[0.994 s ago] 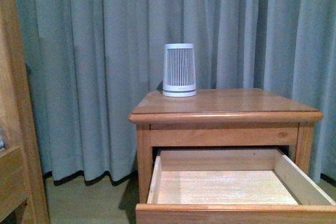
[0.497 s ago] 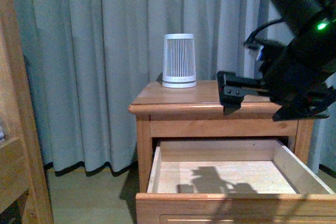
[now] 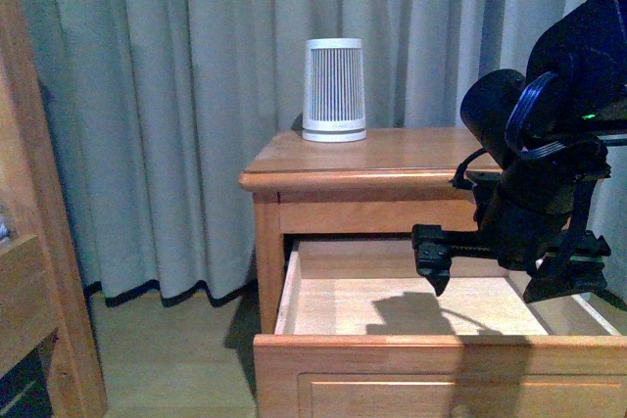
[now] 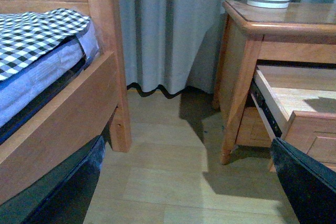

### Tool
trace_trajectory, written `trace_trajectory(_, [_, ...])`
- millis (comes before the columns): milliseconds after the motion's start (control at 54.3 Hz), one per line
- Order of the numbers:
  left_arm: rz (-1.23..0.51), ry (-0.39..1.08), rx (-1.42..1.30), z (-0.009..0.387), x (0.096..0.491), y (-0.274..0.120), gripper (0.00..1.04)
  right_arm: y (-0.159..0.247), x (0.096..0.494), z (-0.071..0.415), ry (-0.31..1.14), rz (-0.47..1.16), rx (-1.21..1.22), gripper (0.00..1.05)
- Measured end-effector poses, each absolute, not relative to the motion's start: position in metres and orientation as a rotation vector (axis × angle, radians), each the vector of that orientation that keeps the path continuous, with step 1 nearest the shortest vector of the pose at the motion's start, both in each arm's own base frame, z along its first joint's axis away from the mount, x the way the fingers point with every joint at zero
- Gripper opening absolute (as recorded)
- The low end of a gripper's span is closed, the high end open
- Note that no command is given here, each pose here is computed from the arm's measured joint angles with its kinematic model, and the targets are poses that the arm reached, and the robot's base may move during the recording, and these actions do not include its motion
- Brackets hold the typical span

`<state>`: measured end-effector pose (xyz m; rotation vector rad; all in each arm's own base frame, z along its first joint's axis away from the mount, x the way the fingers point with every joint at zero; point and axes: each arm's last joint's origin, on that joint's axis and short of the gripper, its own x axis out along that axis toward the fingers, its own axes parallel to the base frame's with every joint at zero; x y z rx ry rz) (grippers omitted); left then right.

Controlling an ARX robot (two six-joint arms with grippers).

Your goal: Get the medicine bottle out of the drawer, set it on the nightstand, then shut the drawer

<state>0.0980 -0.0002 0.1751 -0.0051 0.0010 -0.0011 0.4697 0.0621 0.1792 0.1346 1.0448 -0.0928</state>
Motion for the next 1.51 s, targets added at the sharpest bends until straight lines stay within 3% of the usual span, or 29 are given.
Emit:
trace_trajectory(570, [-0.001,0.001,-0.005,0.175,0.098,0.000,0.98,0.062,0.487,0.119,1.127,-0.058,0.142,1.04])
trace_trajectory(1362, [-0.001,0.001,-0.005,0.175,0.098,0.000,0.98,0.073,0.498,0.109,1.222,-0.009,0.114,1.04])
trace_trajectory(1417, [-0.001,0.001,-0.005,0.175,0.098,0.000,0.98,0.072,0.499,0.107,1.222,-0.013,0.108,1.03])
trace_trajectory(1509, [-0.001,0.001,-0.005,0.175,0.098,0.000,0.98,0.070,0.501,0.106,1.224,-0.025,0.096,0.90])
